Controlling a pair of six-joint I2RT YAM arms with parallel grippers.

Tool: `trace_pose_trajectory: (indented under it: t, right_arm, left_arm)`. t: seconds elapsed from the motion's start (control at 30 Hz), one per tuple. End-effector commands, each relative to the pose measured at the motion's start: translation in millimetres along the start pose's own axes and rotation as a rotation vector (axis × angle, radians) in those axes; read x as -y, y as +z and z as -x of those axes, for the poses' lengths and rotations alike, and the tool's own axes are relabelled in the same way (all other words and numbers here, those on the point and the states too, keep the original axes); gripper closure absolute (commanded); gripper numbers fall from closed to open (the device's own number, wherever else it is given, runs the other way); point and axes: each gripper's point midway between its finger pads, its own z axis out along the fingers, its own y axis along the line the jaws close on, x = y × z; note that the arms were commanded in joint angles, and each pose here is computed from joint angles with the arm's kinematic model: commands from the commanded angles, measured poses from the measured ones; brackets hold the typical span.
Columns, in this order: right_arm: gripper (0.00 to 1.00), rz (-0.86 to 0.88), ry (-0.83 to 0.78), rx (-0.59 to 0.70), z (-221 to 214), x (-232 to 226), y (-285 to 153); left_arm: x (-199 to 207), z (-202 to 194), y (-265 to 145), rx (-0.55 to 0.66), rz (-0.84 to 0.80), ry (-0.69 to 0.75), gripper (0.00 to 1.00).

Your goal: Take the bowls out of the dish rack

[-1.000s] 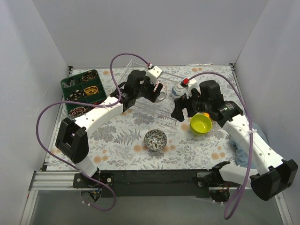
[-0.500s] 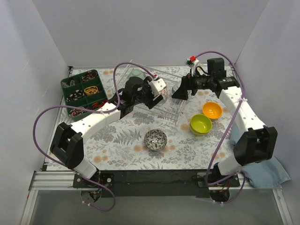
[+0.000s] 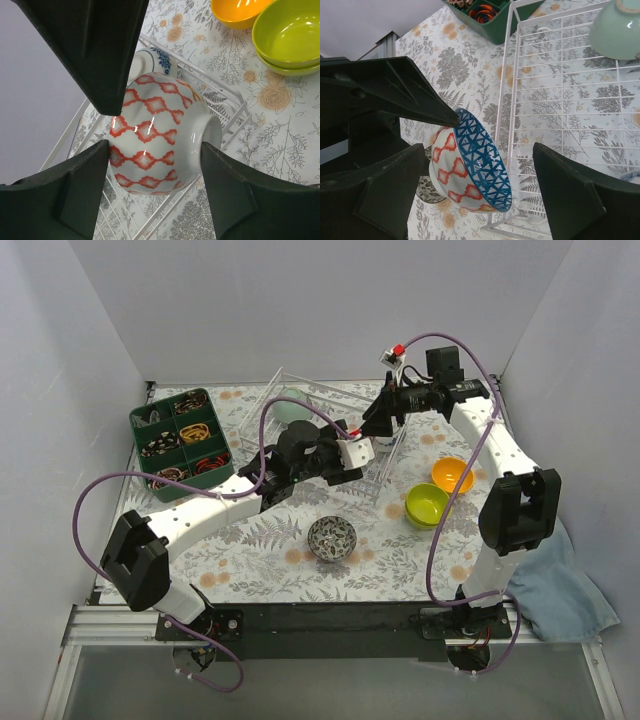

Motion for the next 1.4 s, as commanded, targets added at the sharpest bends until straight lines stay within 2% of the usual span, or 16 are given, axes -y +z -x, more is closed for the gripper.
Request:
trace_pose_trajectory:
  t: [0.0, 0.3, 0.47, 0.57, 0.67, 0.7, 0.77, 0.8, 0.93, 1.0, 1.07, 1.1, 1.17, 1.2, 1.3, 1.37]
  right_arm:
    - [0.05, 0.139, -0.004, 0.007, -4.2, -22.0, -1.5]
    - [0.11, 0.211, 0.060, -0.026, -37.0, -30.2, 3.0]
    - [0.13, 0.281, 0.072, -0.036, -44.7, -42.1, 9.1]
    - [0.19, 0.294, 0.072, -0.049, -48.6, -46.4, 12.1]
    - [0.36, 0.323, 0.081, -0.046, -49.7, -51.4, 13.4]
    - [0.48, 0.330, 0.086, -0.045, -50.3, -51.4, 13.7]
    - [0.61, 0.339, 0.086, -0.042, -49.8, -54.3, 12.7]
    - [0.73, 0.343, 0.082, -0.038, -49.0, -56.5, 11.8]
    - [0.93, 0.346, 0.067, -0.030, -44.5, -62.2, 8.9]
    - [0.99, 0.350, 0.062, -0.024, -41.1, -66.1, 7.1]
    - [0.99, 0.352, 0.052, -0.019, -37.2, -69.6, 5.3]
    - [0.99, 0.348, 0.043, -0.016, -34.7, -72.0, 3.3]
    - [0.99, 0.338, 0.037, -0.021, -32.6, -75.0, 1.6]
    - [0.99, 0.332, 0.022, -0.021, -30.3, -79.5, -0.6]
    - [0.99, 0.308, -0.001, -0.032, -28.8, -88.9, -4.7]
    - [0.99, 0.300, -0.004, -0.043, -32.0, -94.3, -5.3]
  left_arm:
    - [-26.4, 34.3, -18.5, 0.086, 0.101, 0.079, 0.85]
    - [-27.8, 35.6, -19.4, 0.088, 0.108, 0.090, 0.85]
    - [-22.1, 45.0, -22.2, 0.121, 0.081, 0.048, 0.84]
    - [-18.0, 46.4, -23.2, 0.133, 0.064, 0.028, 0.84]
    - [-16.2, 44.4, -24.1, 0.131, 0.063, 0.026, 0.83]
    - [-16.5, 44.2, -24.1, 0.132, 0.066, 0.027, 0.83]
    - [-16.1, 43.5, -24.1, 0.133, 0.071, -0.001, 0.83]
    - [-15.7, 42.3, -23.9, 0.131, 0.074, -0.006, 0.83]
    - [-22.1, 39.8, -23.5, 0.128, 0.118, -0.023, 0.80]
    - [-26.0, 37.7, -24.9, 0.119, 0.145, -0.034, 0.73]
    - [-30.5, 40.7, -27.7, 0.128, 0.169, -0.056, 0.66]
    - [-31.5, 39.2, -28.7, 0.125, 0.177, -0.066, 0.56]
    - [-38.2, 41.5, -35.2, 0.130, 0.218, -0.112, 0.47]
    - [-38.4, 39.2, -37.2, 0.126, 0.230, -0.129, 0.39]
    - [-46.9, 35.8, -50.2, 0.122, 0.290, -0.220, 0.28]
    - [-48.3, 29.4, -58.8, 0.112, 0.311, -0.315, 0.16]
